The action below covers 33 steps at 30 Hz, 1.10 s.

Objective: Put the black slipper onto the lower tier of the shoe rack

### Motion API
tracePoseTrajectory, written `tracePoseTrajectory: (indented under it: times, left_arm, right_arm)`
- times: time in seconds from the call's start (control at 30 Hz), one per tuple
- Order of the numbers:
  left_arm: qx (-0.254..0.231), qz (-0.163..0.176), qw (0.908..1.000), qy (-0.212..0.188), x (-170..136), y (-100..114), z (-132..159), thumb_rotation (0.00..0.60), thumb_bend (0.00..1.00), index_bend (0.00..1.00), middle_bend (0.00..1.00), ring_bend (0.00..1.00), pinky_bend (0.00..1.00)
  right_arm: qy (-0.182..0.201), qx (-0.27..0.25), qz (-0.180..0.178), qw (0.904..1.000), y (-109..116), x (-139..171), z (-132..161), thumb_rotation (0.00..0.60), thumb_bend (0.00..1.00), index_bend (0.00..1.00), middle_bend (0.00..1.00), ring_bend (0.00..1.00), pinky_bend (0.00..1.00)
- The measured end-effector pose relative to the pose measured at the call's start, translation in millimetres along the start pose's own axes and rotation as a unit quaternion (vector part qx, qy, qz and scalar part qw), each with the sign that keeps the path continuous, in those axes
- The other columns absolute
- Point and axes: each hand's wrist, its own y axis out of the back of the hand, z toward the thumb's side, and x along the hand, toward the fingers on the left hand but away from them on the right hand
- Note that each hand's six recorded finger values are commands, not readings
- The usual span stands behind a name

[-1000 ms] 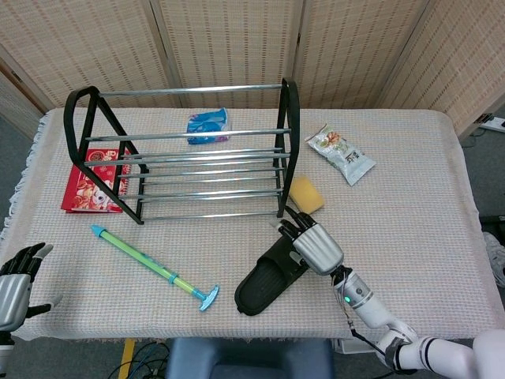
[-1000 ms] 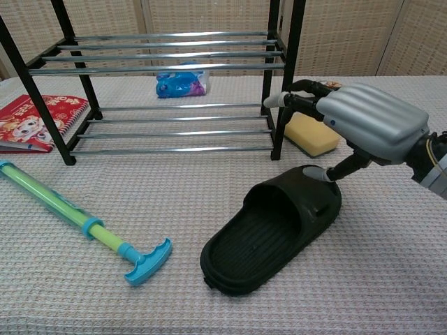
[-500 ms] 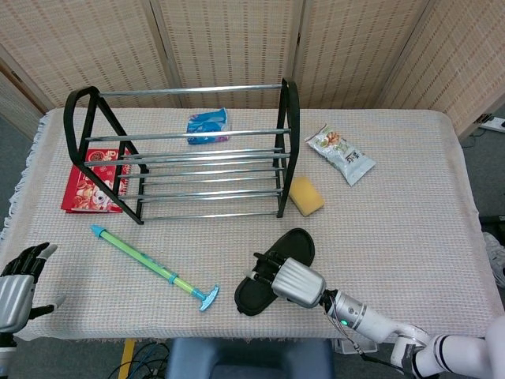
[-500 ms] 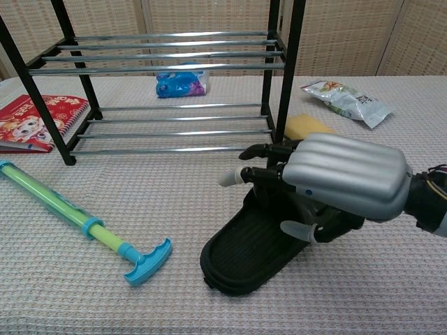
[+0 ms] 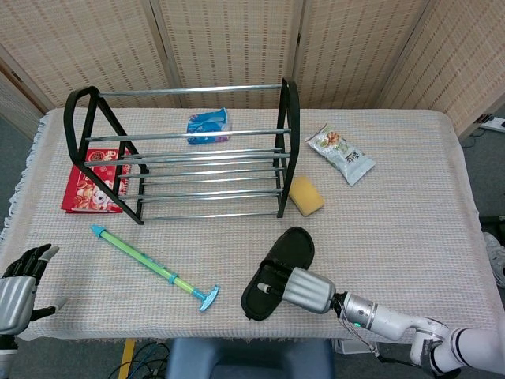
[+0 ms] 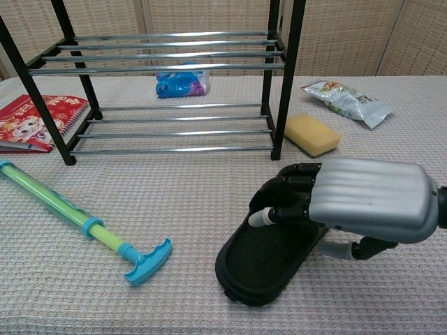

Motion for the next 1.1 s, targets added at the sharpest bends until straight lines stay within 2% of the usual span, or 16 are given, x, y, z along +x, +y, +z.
tracePoseTrajectory:
  times: [0.2, 0.27, 0.4, 0.53, 0.67, 0.8, 1.1]
  left_arm:
    - [0.002, -0.001, 1.0, -0.009, 2, 1, 7, 0.6, 0.15, 0.16, 0.15, 0.13, 0.25]
    - [0.002, -0.001, 0.9999, -0.011, 3, 1, 9, 0.6, 0.15, 0.16, 0.15, 0.13, 0.25]
    - [0.002, -0.002, 0.9999, -0.015, 4, 1, 12, 0.6, 0.15, 0.16, 0.15, 0.13, 0.25]
    - [0.004, -0.003, 0.9998, -0.017, 6, 1, 13, 0.6, 0.15, 0.16, 0.15, 0.13, 0.25]
    - [0.005, -0.004, 0.9998, -0.021, 9, 1, 15, 0.6, 0.15, 0.16, 0.15, 0.13, 0.25]
    - [0.004, -0.006, 0.9997, -0.025, 9, 0, 17, 0.6, 0.15, 0.16, 0.15, 0.13, 0.25]
    - [0.003, -0.009, 0.9998, -0.017, 5, 0, 12, 0.6, 0.15, 0.16, 0.15, 0.13, 0.25]
  right_arm:
    - [-0.012, 0.018, 0.002, 0.9998, -1, 19, -11, 0.6, 0.36, 0.13, 0.53, 0.12, 0.08]
    - [-0.016, 0.02, -0.004, 0.9997, 1, 21, -12, 0.6, 0.32, 0.13, 0.48, 0.12, 0.08]
    - [-0.03, 0.014, -0.037, 0.9988, 10, 26, -16, 0.6, 0.27, 0.13, 0.3, 0.1, 0.08]
    - [-0.072, 0.002, -0.061, 0.9955, 14, 36, -27, 0.6, 0.17, 0.09, 0.22, 0.08, 0.08]
    - [-0.122, -0.01, -0.048, 0.9913, 6, 43, -44, 0.6, 0.1, 0.0, 0.16, 0.04, 0.08]
    - [-0.152, -0.02, -0.025, 0.9879, -8, 40, -54, 0.6, 0.06, 0.0, 0.13, 0.02, 0.08]
    - [-0.152, -0.034, -0.025, 0.9874, -19, 6, -53, 0.6, 0.04, 0.0, 0.12, 0.01, 0.08]
